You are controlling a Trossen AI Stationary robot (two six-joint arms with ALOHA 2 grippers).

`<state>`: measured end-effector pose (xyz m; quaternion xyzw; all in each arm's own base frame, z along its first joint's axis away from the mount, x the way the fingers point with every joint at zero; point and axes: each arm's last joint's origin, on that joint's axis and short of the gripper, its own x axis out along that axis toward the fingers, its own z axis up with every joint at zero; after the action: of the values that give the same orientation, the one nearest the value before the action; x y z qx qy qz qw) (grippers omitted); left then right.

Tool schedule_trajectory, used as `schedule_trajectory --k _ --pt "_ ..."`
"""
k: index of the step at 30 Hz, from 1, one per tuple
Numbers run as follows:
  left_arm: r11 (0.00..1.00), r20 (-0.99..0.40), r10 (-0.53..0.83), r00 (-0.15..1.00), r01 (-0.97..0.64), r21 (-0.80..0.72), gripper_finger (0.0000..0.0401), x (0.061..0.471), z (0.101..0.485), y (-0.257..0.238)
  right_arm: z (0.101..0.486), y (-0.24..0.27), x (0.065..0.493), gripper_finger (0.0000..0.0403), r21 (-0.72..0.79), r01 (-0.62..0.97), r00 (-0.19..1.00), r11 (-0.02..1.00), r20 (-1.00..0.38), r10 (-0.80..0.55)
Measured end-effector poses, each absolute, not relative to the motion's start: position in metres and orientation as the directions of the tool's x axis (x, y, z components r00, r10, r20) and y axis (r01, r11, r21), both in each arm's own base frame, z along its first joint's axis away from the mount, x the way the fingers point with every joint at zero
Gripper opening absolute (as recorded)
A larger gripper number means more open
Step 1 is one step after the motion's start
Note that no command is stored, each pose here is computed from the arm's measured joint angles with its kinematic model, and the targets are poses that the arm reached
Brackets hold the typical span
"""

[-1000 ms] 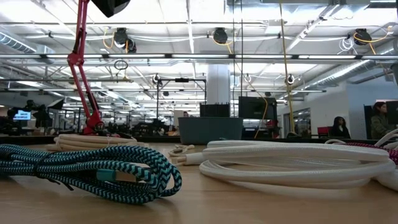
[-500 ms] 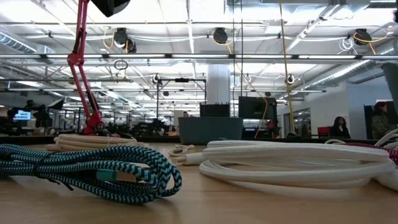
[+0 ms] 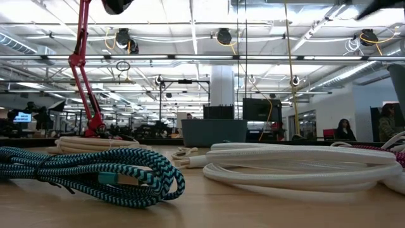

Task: Pick & Place USB Port
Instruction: Put the bottom blue and white charger cable into the top blue bin

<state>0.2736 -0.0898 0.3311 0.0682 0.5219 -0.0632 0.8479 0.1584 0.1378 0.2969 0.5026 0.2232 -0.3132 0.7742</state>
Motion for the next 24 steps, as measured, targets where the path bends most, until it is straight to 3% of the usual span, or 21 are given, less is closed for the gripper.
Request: schedule_trajectory --k 13,24 --pt "0.975 -0.677 -0.039 0.735 -0.121 -0.187 0.0019 0.311 0.352 -0.060 0.343 0.083 0.157 0.0132 0.629 0.571 0.820 0.527 -0.465 -0.333" --pt "0.915 -0.618 0.053 0.784 -0.286 -0.284 0.0019 0.321 0.358 -0.021 0.362 0.024 0.143 0.0132 0.483 0.616 0.786 0.622 -0.431 -0.444"
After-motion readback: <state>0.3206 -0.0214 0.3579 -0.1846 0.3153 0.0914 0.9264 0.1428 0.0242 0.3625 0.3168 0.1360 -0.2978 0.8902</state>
